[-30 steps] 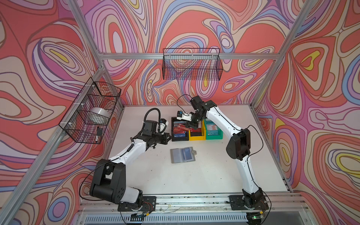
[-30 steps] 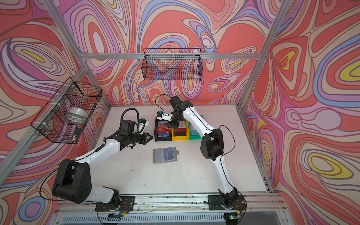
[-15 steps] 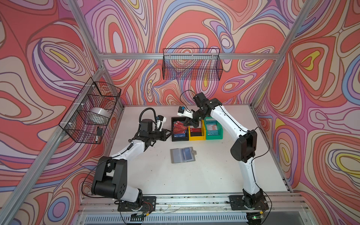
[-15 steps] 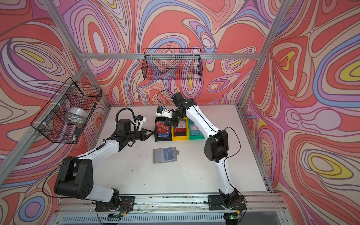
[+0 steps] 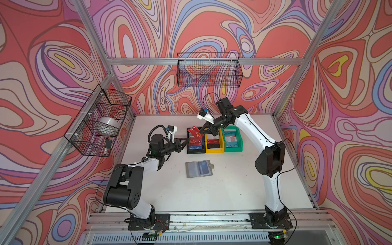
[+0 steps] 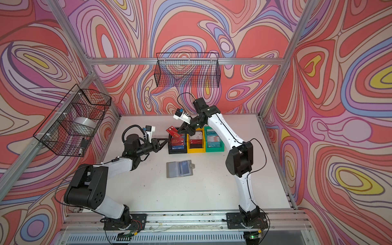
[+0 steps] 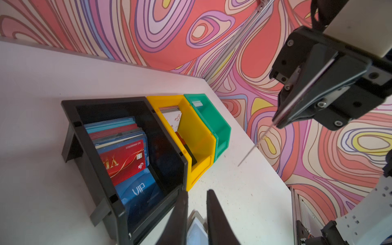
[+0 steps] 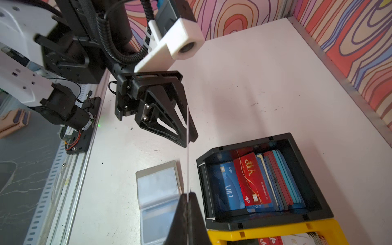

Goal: Take the credit cards out of the card holder
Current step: Place the credit card in the storage box.

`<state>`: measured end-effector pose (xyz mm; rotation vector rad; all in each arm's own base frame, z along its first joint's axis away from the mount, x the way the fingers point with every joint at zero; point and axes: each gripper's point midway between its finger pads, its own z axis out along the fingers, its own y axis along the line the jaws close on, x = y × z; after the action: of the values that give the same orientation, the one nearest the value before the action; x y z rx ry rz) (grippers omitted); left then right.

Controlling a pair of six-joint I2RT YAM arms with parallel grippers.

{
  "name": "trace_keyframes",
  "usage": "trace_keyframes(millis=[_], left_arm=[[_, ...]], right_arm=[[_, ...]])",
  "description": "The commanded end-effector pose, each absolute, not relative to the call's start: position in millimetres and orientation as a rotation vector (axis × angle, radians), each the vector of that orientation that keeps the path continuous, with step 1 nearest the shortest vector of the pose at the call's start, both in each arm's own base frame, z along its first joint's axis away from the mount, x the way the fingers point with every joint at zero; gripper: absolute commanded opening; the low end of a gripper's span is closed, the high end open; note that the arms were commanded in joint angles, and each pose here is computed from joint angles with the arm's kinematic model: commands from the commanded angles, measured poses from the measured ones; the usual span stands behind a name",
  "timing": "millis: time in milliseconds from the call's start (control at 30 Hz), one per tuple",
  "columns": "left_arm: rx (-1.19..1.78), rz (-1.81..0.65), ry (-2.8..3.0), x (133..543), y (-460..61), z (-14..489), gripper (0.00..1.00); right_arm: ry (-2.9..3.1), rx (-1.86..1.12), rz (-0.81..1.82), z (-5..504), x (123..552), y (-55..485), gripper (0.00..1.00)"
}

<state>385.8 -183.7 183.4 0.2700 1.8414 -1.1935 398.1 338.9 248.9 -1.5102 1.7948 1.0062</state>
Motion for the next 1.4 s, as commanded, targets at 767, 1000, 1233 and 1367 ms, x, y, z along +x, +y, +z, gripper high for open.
trace_keyframes(millis=[767, 1000, 1233, 1367], left_arm=[[0.394, -1.336, 1.523, 373, -187, 241, 0.36], [0.404, -1.337, 1.515, 372, -187, 244, 0.37], [0.409, -1.336, 1.509, 371, -187, 247, 0.37], [0.407, -1.339, 1.51, 372, -188, 247, 0.37]], right_arm=[[1.797, -1.308, 1.366, 259, 404, 334, 0.0], [1.804, -1.28, 1.419, 250, 408, 338, 0.0], [1.806, -1.258, 1.477, 243, 410, 342, 0.0], [1.801, -1.258, 1.508, 240, 408, 345, 0.0]])
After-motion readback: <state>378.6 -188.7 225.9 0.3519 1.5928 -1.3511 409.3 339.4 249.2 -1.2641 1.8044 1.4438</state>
